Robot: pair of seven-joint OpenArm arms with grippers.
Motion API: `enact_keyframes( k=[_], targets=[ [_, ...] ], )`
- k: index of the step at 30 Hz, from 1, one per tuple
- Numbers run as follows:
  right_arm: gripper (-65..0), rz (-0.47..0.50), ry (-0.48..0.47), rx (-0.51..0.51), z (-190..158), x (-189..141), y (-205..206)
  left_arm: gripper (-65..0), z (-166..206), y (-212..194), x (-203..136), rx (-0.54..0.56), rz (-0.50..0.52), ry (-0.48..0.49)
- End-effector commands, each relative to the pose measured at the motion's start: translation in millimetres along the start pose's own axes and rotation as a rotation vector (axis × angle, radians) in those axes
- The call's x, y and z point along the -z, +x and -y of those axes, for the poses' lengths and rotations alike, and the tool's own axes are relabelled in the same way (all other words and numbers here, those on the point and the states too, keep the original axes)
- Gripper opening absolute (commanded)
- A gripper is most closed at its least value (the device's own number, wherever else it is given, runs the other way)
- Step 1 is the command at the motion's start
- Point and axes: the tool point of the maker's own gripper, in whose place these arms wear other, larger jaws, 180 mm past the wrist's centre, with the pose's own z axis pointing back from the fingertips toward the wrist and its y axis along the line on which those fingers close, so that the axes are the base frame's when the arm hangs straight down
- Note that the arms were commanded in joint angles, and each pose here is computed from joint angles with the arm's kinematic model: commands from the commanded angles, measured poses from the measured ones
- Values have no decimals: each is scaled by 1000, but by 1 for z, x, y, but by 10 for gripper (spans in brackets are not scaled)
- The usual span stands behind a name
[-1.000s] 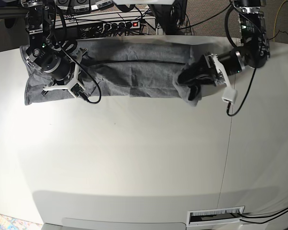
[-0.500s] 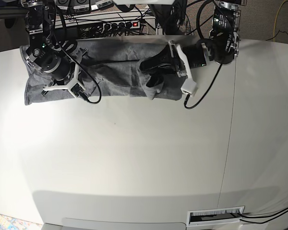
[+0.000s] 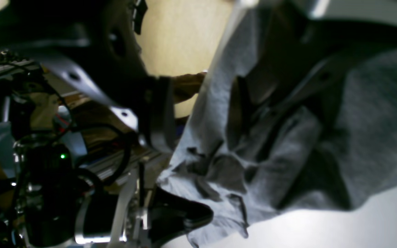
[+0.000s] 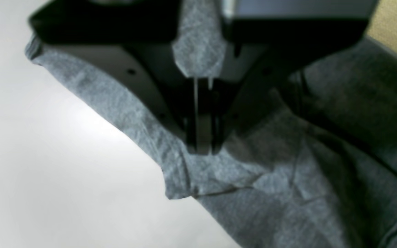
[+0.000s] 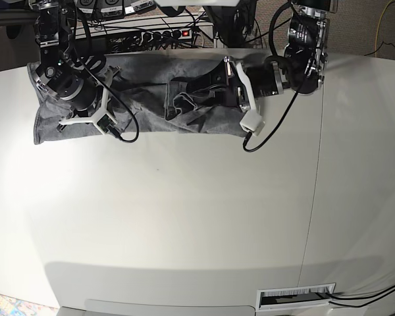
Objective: Fold the T-shirt properly
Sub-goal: 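Drag the shirt end with the left gripper toward the right gripper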
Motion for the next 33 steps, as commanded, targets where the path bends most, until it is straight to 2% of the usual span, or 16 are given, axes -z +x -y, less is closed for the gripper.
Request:
enact_keyframes(
  k=[1, 4, 9, 11, 15, 20, 22, 24, 26, 28, 30, 33],
  targets=[
    [-646, 30, -25, -14, 9, -4, 9, -379, 6, 12, -1, 24, 36, -23],
    [-646, 19, -36, -24, 11, -4, 7, -386, 4, 14, -3, 35, 28, -18],
    [-646, 17, -40, -27, 12, -4, 6, -510, -10, 1, -5, 77, -51, 57],
    [-646, 18, -40, -27, 12, -4, 6, -535, -11, 4, -6, 82, -41, 58],
    [-646, 18, -40, -28, 12, -4, 6, -539, -6, 25, -14, 109, 25, 46],
    [-646, 16, -45, -32, 13, -4, 6, -539, -2, 27, -17, 150, -7, 51],
    [-646, 16, -45, -32, 13, -4, 6, -539, -8, 30, -17, 174, 0, 85],
    [-646, 16, -45, -32, 13, -4, 6, -540, -23, 31, -18, 229, 3, 169],
    [-646, 16, -45, -32, 13, -4, 6, -562, -35, 31, -19, 287, -4, 241],
    [-646, 16, -45, -32, 13, -4, 6, -606, -40, 26, -18, 327, -16, 273],
    [-646, 17, -45, -31, 13, -4, 6, -635, -38, 16, -12, 345, -46, 273],
    [-646, 17, -45, -32, 13, -4, 6, -637, -28, -2, 0, 341, -92, 233]
  ],
)
